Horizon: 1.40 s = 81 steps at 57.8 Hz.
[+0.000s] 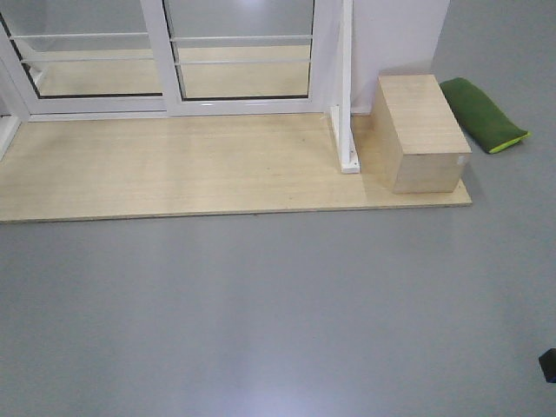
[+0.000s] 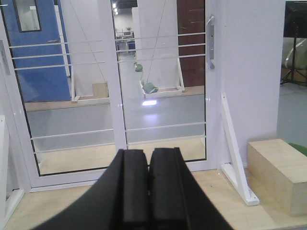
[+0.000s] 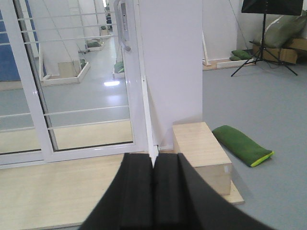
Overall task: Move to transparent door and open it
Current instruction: 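Drive the base toward the white-framed sliding glass door on the wooden platform, then approach the door and align the right gripper with the silver handle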
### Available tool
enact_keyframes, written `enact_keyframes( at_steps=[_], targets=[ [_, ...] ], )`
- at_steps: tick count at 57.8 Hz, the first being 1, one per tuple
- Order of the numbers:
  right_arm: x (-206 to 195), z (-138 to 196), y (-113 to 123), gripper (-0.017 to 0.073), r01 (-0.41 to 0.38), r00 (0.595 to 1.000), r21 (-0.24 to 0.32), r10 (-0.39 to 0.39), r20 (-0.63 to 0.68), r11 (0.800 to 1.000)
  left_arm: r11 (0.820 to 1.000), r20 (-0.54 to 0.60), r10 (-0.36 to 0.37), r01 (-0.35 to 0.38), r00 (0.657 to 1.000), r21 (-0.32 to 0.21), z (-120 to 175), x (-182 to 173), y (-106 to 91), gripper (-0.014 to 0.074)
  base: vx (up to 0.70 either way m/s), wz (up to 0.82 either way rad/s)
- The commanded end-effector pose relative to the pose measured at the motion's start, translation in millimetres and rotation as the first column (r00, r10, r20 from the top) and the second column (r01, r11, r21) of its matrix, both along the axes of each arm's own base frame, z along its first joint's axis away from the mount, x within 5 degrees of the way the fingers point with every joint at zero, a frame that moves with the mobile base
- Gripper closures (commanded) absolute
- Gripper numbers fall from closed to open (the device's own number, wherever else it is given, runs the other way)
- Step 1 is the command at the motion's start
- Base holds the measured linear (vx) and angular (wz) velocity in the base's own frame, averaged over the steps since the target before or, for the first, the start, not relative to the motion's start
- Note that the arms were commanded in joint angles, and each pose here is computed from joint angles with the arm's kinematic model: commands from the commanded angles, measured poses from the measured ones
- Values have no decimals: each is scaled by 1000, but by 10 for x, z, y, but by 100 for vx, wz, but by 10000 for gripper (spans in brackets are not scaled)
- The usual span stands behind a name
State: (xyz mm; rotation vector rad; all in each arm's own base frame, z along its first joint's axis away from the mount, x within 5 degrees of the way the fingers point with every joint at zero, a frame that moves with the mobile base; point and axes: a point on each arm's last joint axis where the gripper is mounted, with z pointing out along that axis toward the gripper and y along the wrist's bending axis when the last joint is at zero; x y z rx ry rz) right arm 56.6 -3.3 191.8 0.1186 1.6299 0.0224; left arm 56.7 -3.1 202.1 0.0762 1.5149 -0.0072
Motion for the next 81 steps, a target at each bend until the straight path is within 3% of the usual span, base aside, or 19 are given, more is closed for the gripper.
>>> enact_keyframes(
  at_steps=[1, 81],
  targets=[
    [-9, 74, -2, 566, 5, 995, -12, -4, 97, 1000, 1000, 81, -2, 4, 997, -18, 32, -12, 0, 600, 56, 10],
    [-9, 74, -2, 566, 5, 995, -12, -4, 97, 1000, 1000, 81, -2, 4, 997, -18, 32, -12, 0, 600, 52, 3]
  ],
)
